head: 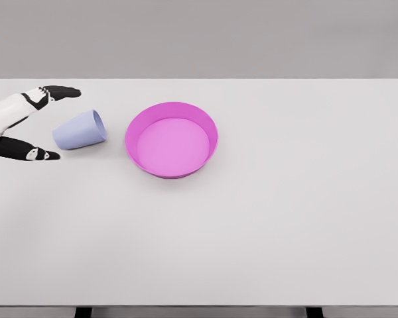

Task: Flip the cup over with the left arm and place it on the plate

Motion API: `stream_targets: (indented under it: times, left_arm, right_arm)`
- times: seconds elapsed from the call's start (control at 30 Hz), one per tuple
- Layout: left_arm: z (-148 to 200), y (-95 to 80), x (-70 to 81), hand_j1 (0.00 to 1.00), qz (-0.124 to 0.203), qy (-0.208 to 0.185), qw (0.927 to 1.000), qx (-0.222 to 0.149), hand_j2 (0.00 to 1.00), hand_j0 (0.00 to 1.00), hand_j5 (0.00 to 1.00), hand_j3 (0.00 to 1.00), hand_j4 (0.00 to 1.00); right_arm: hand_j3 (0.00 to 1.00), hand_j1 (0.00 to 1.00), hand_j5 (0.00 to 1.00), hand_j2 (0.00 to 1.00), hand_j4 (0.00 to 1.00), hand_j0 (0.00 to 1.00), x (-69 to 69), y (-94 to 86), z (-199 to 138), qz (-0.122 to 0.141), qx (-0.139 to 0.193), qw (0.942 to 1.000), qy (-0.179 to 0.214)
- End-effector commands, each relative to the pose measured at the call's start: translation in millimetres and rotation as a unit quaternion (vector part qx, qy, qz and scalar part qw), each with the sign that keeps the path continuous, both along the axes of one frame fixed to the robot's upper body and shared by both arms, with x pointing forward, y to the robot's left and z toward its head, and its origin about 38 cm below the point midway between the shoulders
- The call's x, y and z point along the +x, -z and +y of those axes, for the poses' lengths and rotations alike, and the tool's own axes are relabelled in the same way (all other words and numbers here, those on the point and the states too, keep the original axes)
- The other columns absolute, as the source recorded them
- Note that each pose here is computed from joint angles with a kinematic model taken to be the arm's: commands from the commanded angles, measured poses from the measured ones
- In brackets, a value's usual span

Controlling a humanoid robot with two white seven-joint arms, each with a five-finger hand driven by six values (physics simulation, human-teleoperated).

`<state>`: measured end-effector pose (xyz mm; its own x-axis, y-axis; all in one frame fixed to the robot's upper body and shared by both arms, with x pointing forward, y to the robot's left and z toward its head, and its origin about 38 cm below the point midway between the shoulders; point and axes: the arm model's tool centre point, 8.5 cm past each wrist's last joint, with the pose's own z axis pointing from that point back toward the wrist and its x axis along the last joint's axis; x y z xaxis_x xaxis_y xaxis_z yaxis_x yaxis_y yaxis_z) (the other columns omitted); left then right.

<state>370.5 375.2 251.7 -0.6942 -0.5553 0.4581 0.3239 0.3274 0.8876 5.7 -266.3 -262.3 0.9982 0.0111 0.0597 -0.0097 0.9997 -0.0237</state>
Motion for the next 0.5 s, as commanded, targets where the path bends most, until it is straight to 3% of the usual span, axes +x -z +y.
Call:
stream_targets:
  times: [0.0,0.1,0.2,0.3,0.47]
  left_arm:
    - [3,0.3,0.6,1.00,0.003,-0.004,1.0000,-0.002,1.00,1.00,1.00,1.00,1.00]
    - [3,3.9,-0.4,1.00,0.008,-0.004,1.0000,-0.001,1.00,1.00,1.00,1.00,1.00]
    - [4,20.0,-6.5,1.00,0.026,-0.007,0.9996,0.008,1.00,1.00,1.00,1.00,1.00]
    - [14,29.2,-3.0,1.00,0.036,-0.026,0.9989,0.015,1.00,1.00,1.00,1.00,1.00]
    - [21,24.7,-1.4,1.00,0.031,-0.036,0.9988,0.014,1.00,1.00,1.00,1.00,1.00]
  right_arm:
    - [1.00,1.00,1.00,1.00,1.00,1.00,0.6,0.0,0,-0.001,-0.001,1.0000,0.002]
    - [1.00,1.00,1.00,1.00,1.00,1.00,-0.1,0.0,0,0.000,-0.001,1.0000,0.000]
    - [1.00,1.00,1.00,1.00,1.00,1.00,-0.5,0.0,0,0.000,-0.001,1.0000,0.000]
    - [1.00,1.00,1.00,1.00,1.00,1.00,-0.1,0.0,0,0.000,-0.001,1.0000,0.000]
    - [1.00,1.00,1.00,1.00,1.00,1.00,0.1,0.0,0,0.000,-0.001,1.0000,0.000]
